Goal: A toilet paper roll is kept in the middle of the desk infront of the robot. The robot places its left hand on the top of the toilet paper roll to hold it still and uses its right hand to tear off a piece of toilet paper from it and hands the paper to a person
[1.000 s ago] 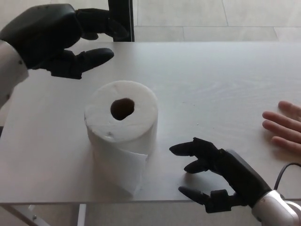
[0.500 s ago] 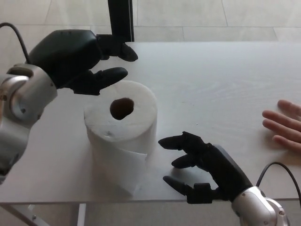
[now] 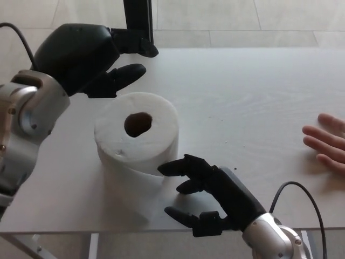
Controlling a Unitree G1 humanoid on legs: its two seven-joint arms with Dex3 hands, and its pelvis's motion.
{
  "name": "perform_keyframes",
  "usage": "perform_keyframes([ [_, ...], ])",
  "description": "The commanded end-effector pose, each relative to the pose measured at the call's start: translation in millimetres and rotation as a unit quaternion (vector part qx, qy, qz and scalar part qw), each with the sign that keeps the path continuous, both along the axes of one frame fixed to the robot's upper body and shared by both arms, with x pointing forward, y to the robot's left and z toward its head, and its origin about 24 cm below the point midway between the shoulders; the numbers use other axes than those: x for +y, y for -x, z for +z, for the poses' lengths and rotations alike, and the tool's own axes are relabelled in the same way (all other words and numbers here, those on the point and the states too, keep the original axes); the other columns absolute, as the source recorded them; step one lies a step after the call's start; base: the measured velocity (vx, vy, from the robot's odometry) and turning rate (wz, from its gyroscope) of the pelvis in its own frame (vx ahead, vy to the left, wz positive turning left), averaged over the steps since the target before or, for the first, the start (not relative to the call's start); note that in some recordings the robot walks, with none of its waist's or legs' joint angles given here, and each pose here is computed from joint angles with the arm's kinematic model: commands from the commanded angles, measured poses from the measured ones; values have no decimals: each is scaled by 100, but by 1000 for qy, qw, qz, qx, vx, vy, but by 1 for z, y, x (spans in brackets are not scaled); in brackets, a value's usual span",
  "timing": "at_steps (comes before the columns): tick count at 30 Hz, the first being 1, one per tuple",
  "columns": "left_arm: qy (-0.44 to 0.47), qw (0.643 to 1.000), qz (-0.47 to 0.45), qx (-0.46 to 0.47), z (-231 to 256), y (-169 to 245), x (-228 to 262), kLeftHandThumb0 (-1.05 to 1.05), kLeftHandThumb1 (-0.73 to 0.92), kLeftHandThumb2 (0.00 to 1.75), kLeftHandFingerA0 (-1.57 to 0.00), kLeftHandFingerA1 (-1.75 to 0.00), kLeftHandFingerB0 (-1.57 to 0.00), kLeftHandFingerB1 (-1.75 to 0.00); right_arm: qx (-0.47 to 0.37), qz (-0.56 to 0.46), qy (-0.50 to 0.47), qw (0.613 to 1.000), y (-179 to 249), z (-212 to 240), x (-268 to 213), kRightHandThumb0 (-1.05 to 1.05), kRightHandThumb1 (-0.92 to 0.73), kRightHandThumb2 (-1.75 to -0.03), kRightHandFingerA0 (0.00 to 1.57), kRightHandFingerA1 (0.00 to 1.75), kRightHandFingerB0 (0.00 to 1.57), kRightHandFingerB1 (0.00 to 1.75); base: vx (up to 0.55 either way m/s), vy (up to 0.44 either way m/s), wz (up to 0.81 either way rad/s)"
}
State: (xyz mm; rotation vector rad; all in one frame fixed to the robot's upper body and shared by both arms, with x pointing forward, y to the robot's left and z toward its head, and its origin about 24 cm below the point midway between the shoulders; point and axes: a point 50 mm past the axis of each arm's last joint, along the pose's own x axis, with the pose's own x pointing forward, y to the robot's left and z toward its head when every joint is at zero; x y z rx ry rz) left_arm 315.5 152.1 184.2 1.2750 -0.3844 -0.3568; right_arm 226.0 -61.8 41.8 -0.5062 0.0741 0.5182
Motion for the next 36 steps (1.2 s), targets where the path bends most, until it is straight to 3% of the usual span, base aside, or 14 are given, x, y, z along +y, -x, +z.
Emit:
perform_keyframes([
  [1,-11,1000,-4,-21,6,0,4,-52,78,64,-54,-54,-53,-47,28,-13,25,999,1,-11,-4,-56,-64,-59,36,84,36,59,0,0,0],
  [28,-11,1000,2,-16,2,-3,4,-50,76,63,-53,-52,-52,-45,40,-28,0,999,11,-19,22,-55,-64,-59,42,83,37,63,0,0,0],
  [29,-8,1000,7,-15,1,-4,4,-51,76,63,-53,-52,-51,-45,40,-25,2,999,16,-19,25,-55,-49,-90,46,77,37,65,0,0,0],
  [30,-8,1000,7,-16,2,-4,4,-51,76,63,-53,-52,-51,-45,39,-25,3,999,15,-18,25,-55,-49,-90,46,77,37,65,0,0,0],
  [31,-8,1000,7,-17,2,-4,4,-52,76,64,-53,-53,-51,-45,34,-24,2,999,16,-18,26,-53,-64,-59,45,83,39,61,0,0,0],
  [36,-9,1000,6,-22,4,-5,4,-51,79,63,-52,-53,-53,-46,32,-26,-3,999,18,-17,28,-54,-64,-60,47,84,38,61,0,0,0],
])
